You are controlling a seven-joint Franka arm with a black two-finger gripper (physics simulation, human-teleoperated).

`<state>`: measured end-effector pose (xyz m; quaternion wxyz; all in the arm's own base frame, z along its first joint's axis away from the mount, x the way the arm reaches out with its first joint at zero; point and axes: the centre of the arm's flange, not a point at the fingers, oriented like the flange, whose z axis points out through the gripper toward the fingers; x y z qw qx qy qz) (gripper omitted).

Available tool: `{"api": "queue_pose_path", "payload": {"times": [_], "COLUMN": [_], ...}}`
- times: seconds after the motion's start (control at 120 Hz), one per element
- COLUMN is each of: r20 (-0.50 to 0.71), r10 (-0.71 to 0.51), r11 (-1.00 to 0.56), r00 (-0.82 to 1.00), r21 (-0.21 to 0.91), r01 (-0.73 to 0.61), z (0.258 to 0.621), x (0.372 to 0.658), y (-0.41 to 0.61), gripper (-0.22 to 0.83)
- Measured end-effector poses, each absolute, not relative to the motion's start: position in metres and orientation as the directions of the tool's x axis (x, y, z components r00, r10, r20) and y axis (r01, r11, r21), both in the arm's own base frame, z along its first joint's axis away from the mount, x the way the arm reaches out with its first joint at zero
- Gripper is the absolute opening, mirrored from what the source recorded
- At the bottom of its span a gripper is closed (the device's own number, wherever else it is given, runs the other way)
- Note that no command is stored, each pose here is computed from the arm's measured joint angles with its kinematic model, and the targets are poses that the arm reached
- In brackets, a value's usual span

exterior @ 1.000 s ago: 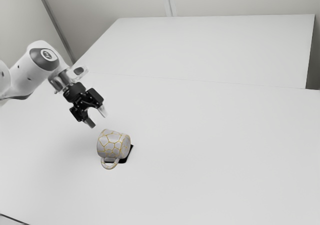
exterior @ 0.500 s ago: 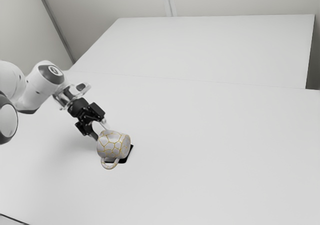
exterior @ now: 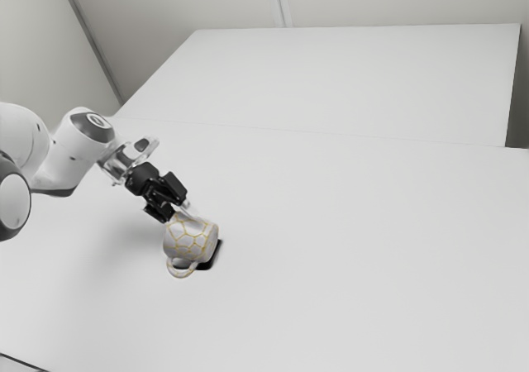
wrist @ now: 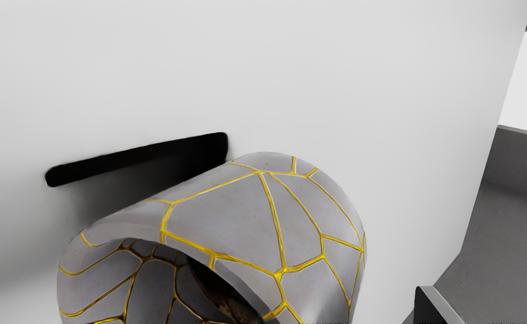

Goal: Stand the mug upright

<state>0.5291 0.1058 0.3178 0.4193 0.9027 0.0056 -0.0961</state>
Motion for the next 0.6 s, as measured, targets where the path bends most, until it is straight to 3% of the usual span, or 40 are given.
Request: {"api": "queue_pose_path", "payload": {"times": [0.2, 0.6], "r20": [-0.169, -0.139], "r10": [-0.103, -0.124], "r11": [-0.653, -0.656], "r00": [0.980, 0.982], "r21": [0.755, 0.754], "r01": [0.062, 0.024], "z": [0.319, 0.335], "x": [0.535, 0.542], "y": [0.086, 0.066], "gripper": [0.01, -0.12]}}
